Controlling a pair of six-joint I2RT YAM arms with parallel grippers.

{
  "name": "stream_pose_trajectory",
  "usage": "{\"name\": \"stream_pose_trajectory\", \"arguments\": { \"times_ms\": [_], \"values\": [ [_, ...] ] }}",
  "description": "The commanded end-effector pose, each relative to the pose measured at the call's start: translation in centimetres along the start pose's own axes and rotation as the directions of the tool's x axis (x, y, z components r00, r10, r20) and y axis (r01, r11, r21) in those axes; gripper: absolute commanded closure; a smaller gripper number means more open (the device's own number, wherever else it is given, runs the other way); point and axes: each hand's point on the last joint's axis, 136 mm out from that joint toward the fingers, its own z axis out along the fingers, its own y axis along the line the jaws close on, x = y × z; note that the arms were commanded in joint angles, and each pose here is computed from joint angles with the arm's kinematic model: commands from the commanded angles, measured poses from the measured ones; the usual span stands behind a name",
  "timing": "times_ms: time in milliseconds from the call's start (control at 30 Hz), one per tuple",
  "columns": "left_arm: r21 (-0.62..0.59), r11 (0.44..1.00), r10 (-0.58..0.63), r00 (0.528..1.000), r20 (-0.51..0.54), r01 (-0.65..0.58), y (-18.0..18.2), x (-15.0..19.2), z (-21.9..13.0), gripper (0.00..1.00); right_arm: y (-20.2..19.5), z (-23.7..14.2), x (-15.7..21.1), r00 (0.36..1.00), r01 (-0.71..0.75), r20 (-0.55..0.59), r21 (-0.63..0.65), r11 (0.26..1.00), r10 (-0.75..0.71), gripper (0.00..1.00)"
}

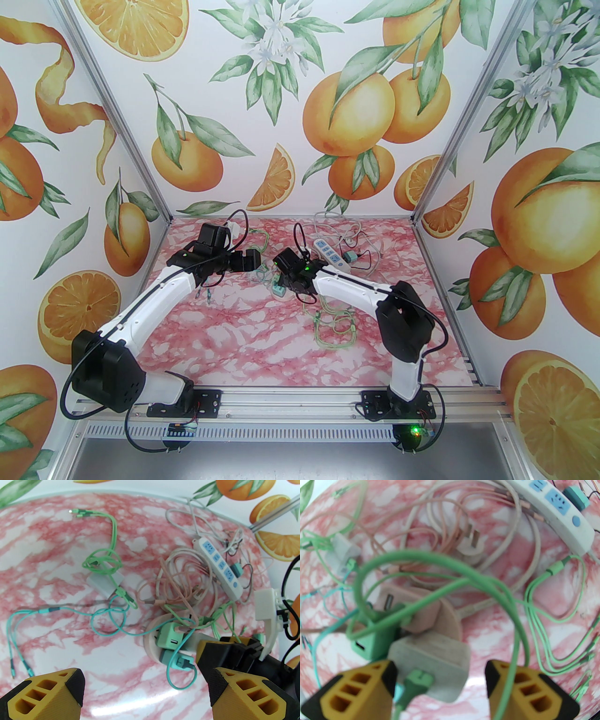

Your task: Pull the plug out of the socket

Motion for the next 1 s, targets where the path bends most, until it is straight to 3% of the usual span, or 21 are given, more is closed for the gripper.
{"name": "stream_pose_trajectory", "arguments": {
  "times_ms": [0, 567, 700, 967],
  "values": [
    [0.005, 1.0, 0.005, 1.0, 0.002, -0.005, 0.2, 0.0, 0.3, 0.09, -0.2, 0.8, 0.1, 0.999, -0.023, -0.03, 0.026, 0.999, 0.024, 0.29],
    [0.011, 1.0, 0.0, 1.0, -0.026, 0.0, 0.6, 1.1, 1.2, 0.09, -0.6, 2.5, 1.0, 0.995, -0.024, -0.094, 0.096, 0.995, 0.033, 0.27],
    [0.03, 0.999, -0.011, 0.999, -0.05, 0.012, 0.7, 1.7, 1.9, 0.12, -0.6, 2.4, 1.1, 0.993, 0.035, -0.12, 0.092, 0.995, -0.024, 0.44],
    [0.121, 0.984, -0.115, 0.986, -0.122, 0.13, 1.5, 3.3, 3.7, 0.2, -1.6, 0.9, 1.2, 0.958, 0.251, -0.15, 0.035, 0.967, -0.243, 0.47]
  ]
}}
